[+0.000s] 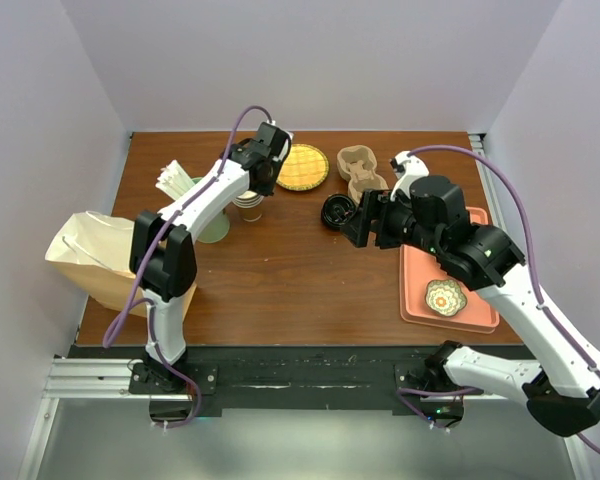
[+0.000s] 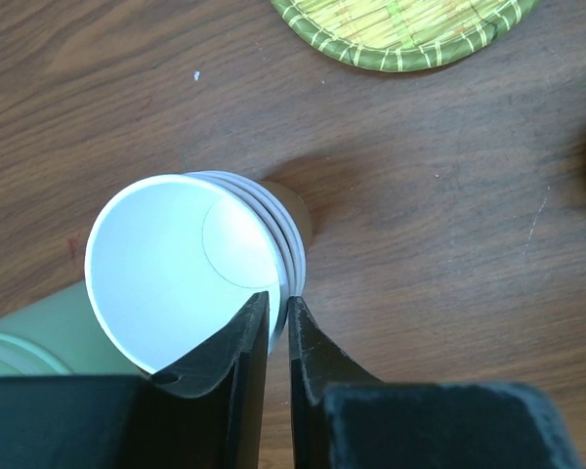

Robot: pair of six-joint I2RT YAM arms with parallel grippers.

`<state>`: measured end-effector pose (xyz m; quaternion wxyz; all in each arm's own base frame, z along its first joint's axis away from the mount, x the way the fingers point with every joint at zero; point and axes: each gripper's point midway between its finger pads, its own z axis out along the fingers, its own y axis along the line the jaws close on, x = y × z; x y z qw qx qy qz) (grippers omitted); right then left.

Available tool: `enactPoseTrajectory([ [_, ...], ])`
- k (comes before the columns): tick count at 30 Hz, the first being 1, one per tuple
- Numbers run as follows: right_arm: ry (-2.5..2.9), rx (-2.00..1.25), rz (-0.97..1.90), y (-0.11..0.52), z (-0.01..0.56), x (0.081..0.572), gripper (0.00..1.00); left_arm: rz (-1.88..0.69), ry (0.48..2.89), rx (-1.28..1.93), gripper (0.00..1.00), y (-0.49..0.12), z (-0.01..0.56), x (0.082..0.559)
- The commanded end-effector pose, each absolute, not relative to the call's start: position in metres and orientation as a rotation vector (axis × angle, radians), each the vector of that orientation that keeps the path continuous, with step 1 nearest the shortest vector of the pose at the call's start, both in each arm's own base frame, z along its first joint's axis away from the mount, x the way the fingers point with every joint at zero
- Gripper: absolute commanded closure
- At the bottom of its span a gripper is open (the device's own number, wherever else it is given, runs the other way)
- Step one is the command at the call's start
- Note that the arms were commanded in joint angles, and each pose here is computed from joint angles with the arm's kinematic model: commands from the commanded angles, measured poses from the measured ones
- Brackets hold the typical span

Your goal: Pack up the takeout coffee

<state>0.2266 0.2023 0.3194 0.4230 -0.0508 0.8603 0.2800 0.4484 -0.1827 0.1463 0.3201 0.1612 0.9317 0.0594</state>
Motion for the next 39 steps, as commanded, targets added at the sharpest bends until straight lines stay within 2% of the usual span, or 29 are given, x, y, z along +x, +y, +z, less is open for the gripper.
enactPoseTrajectory([
  [1, 2.087, -0.145, 0.744, 0.209, 0.341, 0.231, 0.24, 0.140, 2.419, 0.441, 0.84, -0.183, 0.149, 0.459],
  [4, 2.085, -0.143, 0.749, 0.210, 0.342, 0.232, 0.24, 0.138, 2.425, 0.441, 0.87, -0.182, 0.147, 0.459],
  [8, 2.087, -0.143, 0.750, 0.210, 0.341, 0.231, 0.23, 0.140, 2.414, 0.443, 1.00, -0.182, 0.152, 0.461],
  [20, 2.092, -0.136, 0.753, 0.214, 0.339, 0.236, 0.23, 0.222, 2.379, 0.412, 1.00, -0.179, 0.181, 0.462],
  [26, 2.090, -0.148, 0.777, 0.218, 0.342, 0.235, 0.23, 0.330, 2.373, 0.440, 1.00, -0.178, 0.175, 0.455],
  [32, 2.112, -0.144, 0.753, 0.218, 0.334, 0.238, 0.23, 0.408, 2.346, 0.510, 1.00, -0.204, 0.169, 0.443],
  [39, 2.150, 0.100, 0.677, 0.212, 0.310, 0.263, 0.23, 0.315, 2.443, 0.408, 1.00, -0.211, 0.157, 0.427],
])
